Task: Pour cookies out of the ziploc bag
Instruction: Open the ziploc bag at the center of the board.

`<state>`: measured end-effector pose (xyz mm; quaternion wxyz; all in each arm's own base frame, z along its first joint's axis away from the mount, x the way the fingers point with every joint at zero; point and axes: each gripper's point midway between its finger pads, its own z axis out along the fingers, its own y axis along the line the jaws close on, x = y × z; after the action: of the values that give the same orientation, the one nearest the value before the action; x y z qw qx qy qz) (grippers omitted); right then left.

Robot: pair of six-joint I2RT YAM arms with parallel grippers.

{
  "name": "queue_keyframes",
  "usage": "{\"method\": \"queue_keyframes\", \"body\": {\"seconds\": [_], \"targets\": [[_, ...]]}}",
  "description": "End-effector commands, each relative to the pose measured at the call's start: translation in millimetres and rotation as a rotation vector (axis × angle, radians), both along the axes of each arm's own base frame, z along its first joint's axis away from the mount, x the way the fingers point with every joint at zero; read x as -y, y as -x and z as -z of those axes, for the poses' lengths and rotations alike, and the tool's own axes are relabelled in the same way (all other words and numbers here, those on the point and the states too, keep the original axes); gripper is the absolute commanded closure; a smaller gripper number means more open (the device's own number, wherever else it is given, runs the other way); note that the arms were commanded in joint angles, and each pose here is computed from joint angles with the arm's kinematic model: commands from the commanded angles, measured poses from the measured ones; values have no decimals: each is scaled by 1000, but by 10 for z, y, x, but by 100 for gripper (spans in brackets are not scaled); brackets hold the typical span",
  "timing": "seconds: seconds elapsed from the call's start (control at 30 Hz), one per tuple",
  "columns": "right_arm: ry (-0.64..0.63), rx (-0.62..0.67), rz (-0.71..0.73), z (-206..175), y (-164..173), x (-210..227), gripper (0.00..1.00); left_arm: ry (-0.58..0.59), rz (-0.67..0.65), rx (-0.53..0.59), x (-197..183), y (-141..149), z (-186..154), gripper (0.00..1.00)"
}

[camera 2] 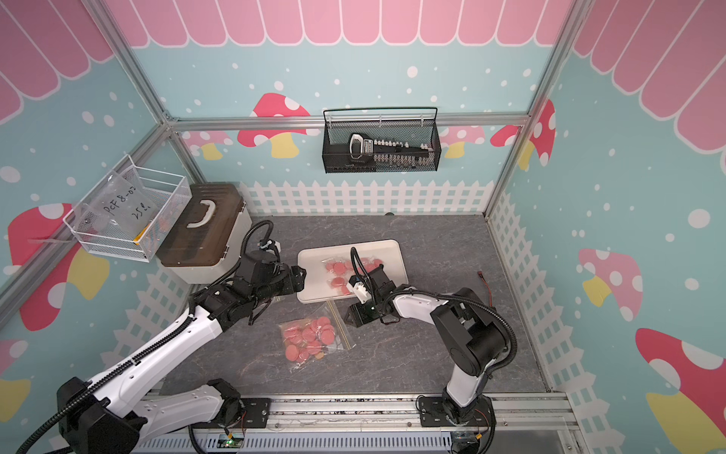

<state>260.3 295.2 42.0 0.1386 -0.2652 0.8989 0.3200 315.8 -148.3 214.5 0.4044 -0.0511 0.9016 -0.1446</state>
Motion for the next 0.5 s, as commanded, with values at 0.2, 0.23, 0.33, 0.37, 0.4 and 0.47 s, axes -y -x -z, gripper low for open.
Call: {"method": "queue_keyframes", "body": {"seconds": [0.2, 0.23, 0.33, 0.37, 0.4, 0.47], "targets": [[-15, 6, -59, -8, 43, -114, 41, 23, 7, 20, 54, -35, -102, 15], [-14, 6, -59, -8, 51, -108, 41, 23, 8, 20, 54, -31, -102, 15], [-15, 14, -56, -37, 55, -97, 41, 24, 5, 22, 46, -25, -102, 15], [-18, 15, -56, -49, 61, -98, 41, 23, 3, 23, 40, -25, -105, 15], [-19, 15, -56, -56, 65, -97, 41, 23, 4, 21, 41, -22, -98, 15], [-14, 17, -51, -69, 66, -83, 41, 22, 4, 22, 41, -22, -99, 15]]}}
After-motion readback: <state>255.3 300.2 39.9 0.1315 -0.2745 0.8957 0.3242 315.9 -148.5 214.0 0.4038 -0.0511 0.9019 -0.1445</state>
